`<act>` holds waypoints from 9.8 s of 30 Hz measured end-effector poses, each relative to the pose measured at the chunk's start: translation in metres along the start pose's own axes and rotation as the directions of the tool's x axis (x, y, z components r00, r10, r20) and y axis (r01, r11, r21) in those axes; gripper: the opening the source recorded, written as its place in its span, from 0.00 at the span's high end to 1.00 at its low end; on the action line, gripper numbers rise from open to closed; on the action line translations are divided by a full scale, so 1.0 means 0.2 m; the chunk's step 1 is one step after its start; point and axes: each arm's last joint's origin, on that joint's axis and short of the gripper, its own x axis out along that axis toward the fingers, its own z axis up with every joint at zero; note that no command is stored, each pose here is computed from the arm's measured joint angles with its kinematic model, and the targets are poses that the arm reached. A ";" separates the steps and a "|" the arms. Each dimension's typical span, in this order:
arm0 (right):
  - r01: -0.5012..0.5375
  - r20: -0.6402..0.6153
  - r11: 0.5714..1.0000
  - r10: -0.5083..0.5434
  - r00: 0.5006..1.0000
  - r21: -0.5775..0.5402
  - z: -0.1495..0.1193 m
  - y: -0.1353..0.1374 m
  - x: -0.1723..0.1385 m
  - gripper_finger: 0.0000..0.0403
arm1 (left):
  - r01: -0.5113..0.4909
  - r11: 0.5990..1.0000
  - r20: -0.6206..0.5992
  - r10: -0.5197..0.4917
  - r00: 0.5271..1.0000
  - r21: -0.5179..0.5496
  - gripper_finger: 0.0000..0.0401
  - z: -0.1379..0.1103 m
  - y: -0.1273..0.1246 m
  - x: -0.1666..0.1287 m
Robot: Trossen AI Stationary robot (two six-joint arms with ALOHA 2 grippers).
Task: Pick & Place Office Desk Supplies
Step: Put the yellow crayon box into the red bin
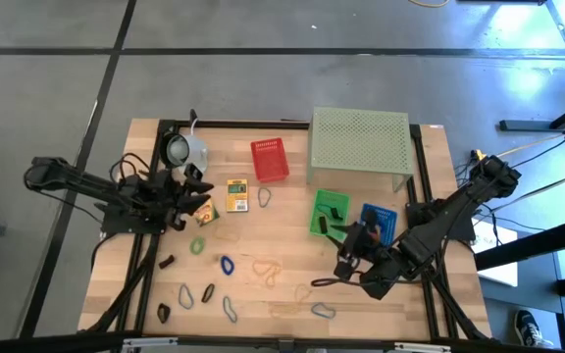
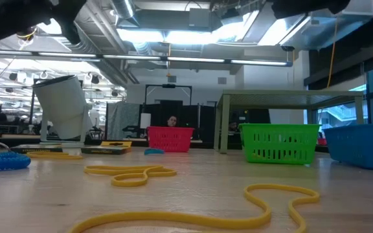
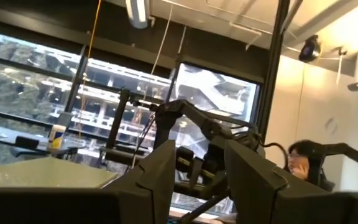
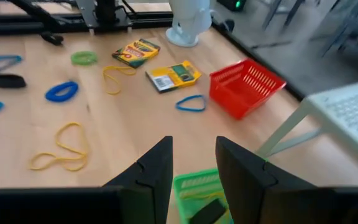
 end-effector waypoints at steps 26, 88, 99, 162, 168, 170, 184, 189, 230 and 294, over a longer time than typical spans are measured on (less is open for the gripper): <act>0.194 0.044 0.942 -0.189 0.981 -0.275 0.02 -0.10 0.08 0.70 | -0.341 0.838 -0.646 0.545 0.534 0.425 0.59 -0.11 0.06 0.54; 0.442 -0.150 0.848 -0.497 0.855 -0.292 -0.09 -0.42 0.32 0.70 | -0.216 0.903 -0.924 0.338 -0.177 0.371 0.79 -0.32 0.91 0.37; 0.442 -0.150 0.848 -0.497 0.855 -0.292 -0.09 -0.42 0.32 0.70 | -0.210 0.908 -0.925 0.323 -0.202 0.363 0.77 -0.31 0.89 0.36; 0.441 -0.150 0.850 -0.495 0.856 -0.288 -0.09 -0.42 0.32 0.70 | -0.087 0.839 -0.830 0.507 -0.233 0.537 0.99 -0.38 0.77 0.42; 0.441 -0.150 0.850 -0.495 0.856 -0.288 -0.09 -0.42 0.32 0.70 | -0.038 0.827 -0.810 0.540 -0.231 0.562 0.99 -0.29 0.68 0.51; 0.441 -0.150 0.850 -0.495 0.856 -0.288 -0.09 -0.42 0.32 0.70 | -0.035 0.820 -0.808 0.555 -0.195 0.572 0.99 -0.24 0.64 0.54; 0.441 -0.151 0.850 -0.495 0.856 -0.290 -0.09 -0.42 0.32 0.70 | -0.016 0.766 -0.754 0.636 0.164 0.642 0.99 0.09 0.27 0.61; 0.441 -0.151 0.850 -0.495 0.855 -0.290 -0.09 -0.42 0.32 0.70 | -0.030 0.756 -0.712 0.628 0.314 0.654 0.99 0.17 0.16 0.63; 0.436 -0.147 0.846 -0.495 0.856 -0.306 -0.09 -0.42 0.32 0.70 | -0.244 0.451 -0.394 0.885 0.250 0.859 0.99 -0.36 0.53 0.75; 0.443 -0.159 0.831 -0.514 0.843 -0.336 -0.18 -0.44 0.34 0.70 | -0.349 0.499 -0.601 0.552 -0.578 0.794 0.72 -0.34 0.03 0.42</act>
